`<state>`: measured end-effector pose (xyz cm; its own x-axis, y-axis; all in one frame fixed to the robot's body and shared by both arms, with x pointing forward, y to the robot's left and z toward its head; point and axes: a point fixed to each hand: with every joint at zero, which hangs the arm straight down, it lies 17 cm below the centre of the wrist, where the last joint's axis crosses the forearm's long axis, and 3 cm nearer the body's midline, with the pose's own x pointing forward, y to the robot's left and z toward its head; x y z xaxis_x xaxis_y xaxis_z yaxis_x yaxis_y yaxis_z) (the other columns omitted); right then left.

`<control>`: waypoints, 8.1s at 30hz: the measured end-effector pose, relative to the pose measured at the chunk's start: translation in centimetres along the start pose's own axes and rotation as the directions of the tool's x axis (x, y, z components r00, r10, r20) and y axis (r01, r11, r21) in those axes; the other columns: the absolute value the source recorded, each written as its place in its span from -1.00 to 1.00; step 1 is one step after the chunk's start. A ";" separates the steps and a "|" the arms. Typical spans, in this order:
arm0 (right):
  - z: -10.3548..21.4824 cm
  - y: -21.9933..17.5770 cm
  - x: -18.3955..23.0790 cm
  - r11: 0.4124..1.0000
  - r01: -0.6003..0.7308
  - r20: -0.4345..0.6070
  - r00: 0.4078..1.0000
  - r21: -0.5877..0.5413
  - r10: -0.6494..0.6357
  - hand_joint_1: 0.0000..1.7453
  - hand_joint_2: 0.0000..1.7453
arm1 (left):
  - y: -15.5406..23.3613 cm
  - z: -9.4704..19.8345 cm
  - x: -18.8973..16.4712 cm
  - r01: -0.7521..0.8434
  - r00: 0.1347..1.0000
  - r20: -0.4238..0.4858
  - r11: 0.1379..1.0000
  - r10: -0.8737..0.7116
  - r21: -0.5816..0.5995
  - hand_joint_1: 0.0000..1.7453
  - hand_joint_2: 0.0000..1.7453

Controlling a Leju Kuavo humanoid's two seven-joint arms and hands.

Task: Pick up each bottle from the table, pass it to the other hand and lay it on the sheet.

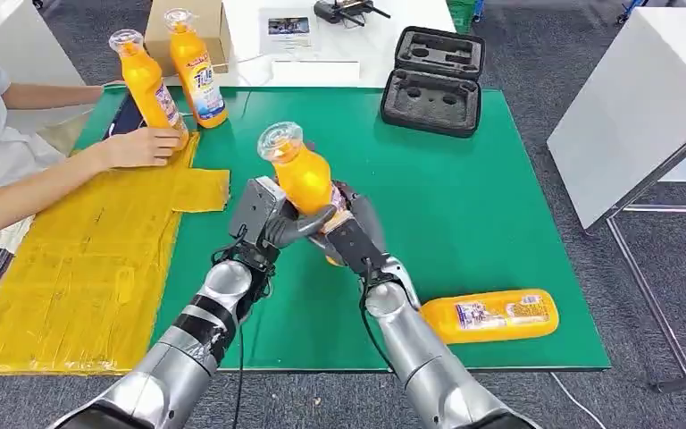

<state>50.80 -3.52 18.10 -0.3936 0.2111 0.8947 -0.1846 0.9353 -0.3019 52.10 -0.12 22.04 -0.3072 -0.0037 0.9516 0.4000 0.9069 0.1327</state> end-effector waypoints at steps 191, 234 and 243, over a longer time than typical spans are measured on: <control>23.4 -21.0 -10.7 0.464 -0.752 0.142 0.583 0.469 0.800 -1.00 1.00 | 13.3 8.8 -1.2 0.042 0.990 0.119 0.965 -0.075 0.259 -1.00 1.00; 20.8 -24.1 -22.3 0.309 -0.723 -0.037 0.366 0.617 0.930 1.00 1.00 | 11.6 7.8 -1.6 0.006 0.993 0.111 0.976 -0.031 0.219 -1.00 1.00; 16.6 -19.9 -19.0 0.475 -0.777 -0.085 0.487 0.412 0.869 1.00 1.00 | 11.2 7.8 -2.1 0.007 0.995 0.092 0.977 -0.028 0.213 -1.00 1.00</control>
<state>47.03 -30.88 1.68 -0.2760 0.9399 0.2011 -0.1532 0.1635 -0.9746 50.50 13.28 19.36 -0.3966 0.0102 0.9180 0.2046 0.9758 0.0776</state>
